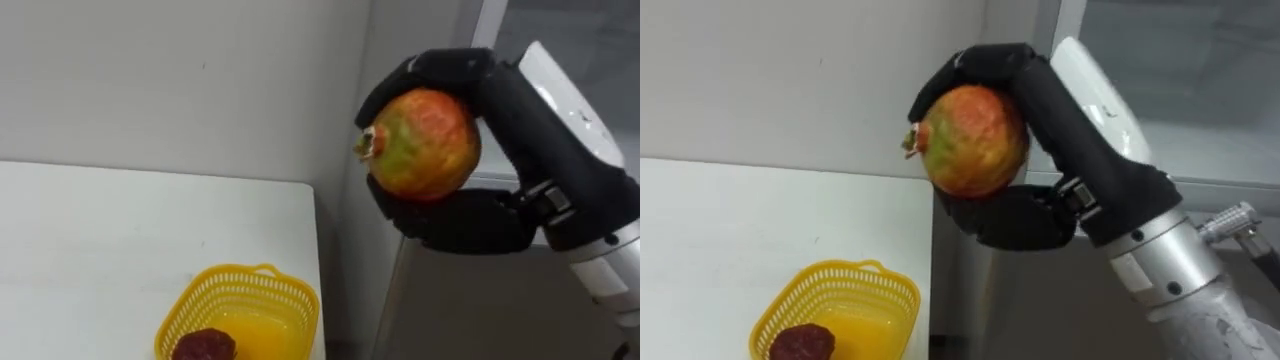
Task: Retrieve from the upper fridge
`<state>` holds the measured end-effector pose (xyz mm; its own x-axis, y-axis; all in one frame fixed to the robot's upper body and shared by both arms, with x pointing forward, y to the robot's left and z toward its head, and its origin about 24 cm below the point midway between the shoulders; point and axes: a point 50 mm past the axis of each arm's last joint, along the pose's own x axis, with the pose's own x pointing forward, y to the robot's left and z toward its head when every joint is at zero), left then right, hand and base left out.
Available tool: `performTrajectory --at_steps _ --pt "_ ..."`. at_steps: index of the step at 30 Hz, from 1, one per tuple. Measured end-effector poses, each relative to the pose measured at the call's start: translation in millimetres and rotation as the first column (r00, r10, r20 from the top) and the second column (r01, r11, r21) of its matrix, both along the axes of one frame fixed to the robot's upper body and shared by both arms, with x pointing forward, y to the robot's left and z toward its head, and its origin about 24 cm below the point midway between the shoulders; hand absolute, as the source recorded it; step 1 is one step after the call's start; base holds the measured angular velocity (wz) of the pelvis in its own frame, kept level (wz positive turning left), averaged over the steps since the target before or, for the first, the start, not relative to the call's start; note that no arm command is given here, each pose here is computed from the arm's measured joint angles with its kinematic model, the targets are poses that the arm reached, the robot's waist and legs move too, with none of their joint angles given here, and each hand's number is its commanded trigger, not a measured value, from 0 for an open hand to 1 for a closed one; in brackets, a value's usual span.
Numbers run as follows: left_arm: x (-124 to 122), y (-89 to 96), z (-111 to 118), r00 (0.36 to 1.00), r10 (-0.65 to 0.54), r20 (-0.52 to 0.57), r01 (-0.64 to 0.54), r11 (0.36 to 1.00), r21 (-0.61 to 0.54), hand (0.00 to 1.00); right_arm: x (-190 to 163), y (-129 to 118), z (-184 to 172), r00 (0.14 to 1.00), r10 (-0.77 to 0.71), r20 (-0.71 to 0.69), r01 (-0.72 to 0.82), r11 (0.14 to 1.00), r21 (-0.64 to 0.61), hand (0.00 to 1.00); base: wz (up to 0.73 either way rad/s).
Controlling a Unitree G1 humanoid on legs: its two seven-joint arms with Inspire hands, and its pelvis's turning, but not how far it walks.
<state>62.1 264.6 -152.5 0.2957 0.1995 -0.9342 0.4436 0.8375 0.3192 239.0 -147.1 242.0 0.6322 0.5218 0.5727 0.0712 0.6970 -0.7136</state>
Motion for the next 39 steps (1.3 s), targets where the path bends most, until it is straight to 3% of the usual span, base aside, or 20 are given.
performTrajectory --at_steps 6,13,18,25,30,39 --pt "7.8 -2.9 0.2 0.999 -0.043 0.002 0.043 0.999 -0.006 0.0 2.8 11.5 -12.2 0.994 0.071 -0.08 -0.075 0.996 -0.055 1.0 0.01" --pt "6.6 -5.0 -1.1 0.998 -0.062 -0.027 0.062 0.998 -0.027 0.0 26.1 13.7 -48.2 0.968 0.017 -0.251 -0.053 0.99 -0.134 1.0 0.03" --pt "-2.1 -3.5 -2.9 0.996 -0.051 -0.067 0.05 0.998 -0.023 0.0 47.1 9.2 -88.7 0.892 -0.057 -0.449 -0.011 0.989 -0.148 1.0 0.05" --pt "-8.0 -4.3 -4.0 0.994 -0.054 -0.095 0.051 0.998 -0.03 0.0 59.2 -0.8 -117.4 0.818 -0.12 -0.562 0.038 0.987 -0.155 1.0 0.14" --pt "-6.3 -4.6 -4.1 0.992 -0.059 -0.114 0.055 0.998 -0.033 0.0 65.5 -9.3 -159.4 0.703 -0.195 -0.683 0.065 0.975 -0.211 1.0 0.13" --pt "0.5 -7.0 -3.9 0.991 -0.064 -0.121 0.057 0.997 -0.055 0.0 70.3 -16.1 -172.7 0.67 -0.257 -0.697 0.097 0.96 -0.261 1.0 0.05"
